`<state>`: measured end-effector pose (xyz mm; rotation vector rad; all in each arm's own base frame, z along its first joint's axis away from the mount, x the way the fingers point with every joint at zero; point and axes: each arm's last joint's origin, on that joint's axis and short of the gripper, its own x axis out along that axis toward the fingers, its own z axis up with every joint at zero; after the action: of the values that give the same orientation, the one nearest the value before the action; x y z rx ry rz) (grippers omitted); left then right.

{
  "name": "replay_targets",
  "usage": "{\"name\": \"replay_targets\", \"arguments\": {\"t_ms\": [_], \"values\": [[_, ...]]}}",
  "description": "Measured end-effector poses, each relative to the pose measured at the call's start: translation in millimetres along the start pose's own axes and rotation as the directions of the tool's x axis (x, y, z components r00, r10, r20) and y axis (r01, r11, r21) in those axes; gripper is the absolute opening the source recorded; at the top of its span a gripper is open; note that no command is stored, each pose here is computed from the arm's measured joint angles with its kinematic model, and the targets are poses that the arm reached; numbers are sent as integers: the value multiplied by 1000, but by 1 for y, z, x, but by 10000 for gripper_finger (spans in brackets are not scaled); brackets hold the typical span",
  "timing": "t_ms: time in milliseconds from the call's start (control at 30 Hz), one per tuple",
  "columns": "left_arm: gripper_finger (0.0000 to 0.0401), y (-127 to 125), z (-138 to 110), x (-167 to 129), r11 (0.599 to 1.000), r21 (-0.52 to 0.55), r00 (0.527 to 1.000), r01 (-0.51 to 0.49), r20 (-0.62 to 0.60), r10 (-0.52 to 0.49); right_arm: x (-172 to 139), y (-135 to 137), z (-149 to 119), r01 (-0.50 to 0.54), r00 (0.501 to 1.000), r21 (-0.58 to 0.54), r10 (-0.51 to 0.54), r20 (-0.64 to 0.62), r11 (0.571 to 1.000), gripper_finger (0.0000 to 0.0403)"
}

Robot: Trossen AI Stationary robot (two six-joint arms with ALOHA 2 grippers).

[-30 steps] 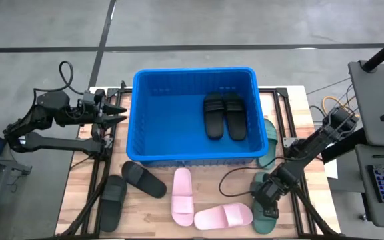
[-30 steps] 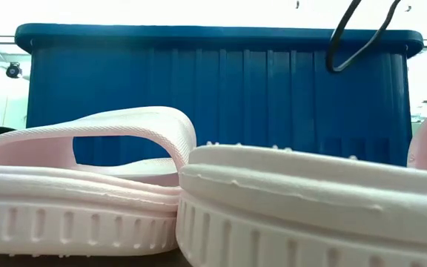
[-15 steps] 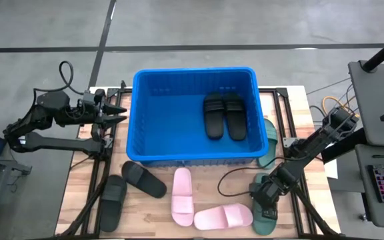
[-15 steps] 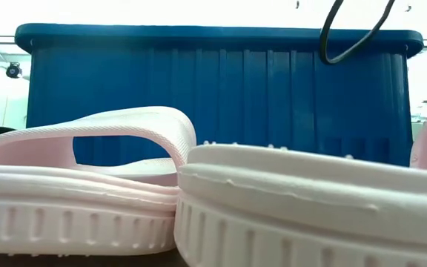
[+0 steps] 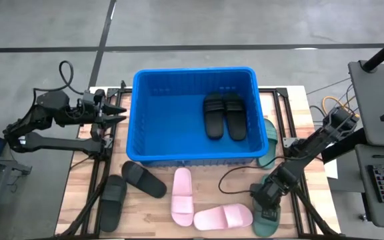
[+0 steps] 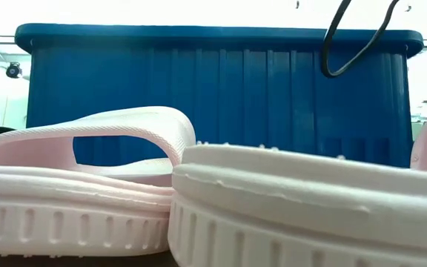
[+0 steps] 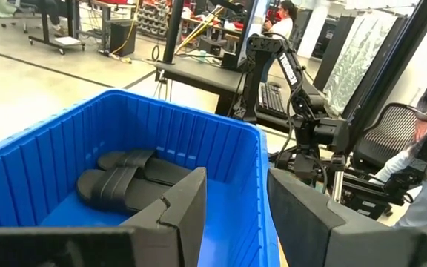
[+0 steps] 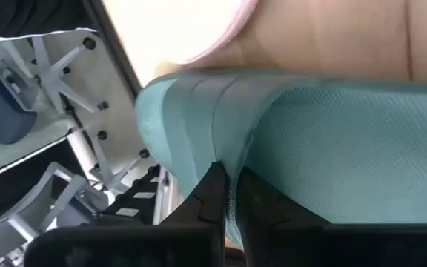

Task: Pick and place slides into bin
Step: Put the bottom green slide into the blue bin

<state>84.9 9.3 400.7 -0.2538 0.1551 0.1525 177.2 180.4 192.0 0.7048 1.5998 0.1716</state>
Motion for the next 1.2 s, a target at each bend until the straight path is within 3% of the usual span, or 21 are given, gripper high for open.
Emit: {"name": "replay_targets", "arguments": {"t_ms": [433, 700, 833, 1067, 1200], "values": [[128, 0, 0, -4, 1000, -3, 1000, 4, 14, -4, -32, 16, -6, 66, 998, 17, -66, 13, 998, 9], [128, 0, 0, -6, 1000, -3, 1000, 5, 20, -5, -69, 41, -11, 54, 995, 5, -54, 84, 999, 9], [128, 0, 0, -6, 1000, -3, 1000, 5, 20, -5, -88, 54, -11, 42, 983, -9, -40, 180, 999, 9], [128, 0, 0, -5, 1000, -3, 1000, 5, 18, -5, -115, 72, -6, 60, 874, -15, -45, 483, 998, 9], [128, 0, 0, -6, 1000, -3, 1000, 5, 19, -5, -128, 78, -5, 71, 812, -29, -41, 582, 997, 9]]}}
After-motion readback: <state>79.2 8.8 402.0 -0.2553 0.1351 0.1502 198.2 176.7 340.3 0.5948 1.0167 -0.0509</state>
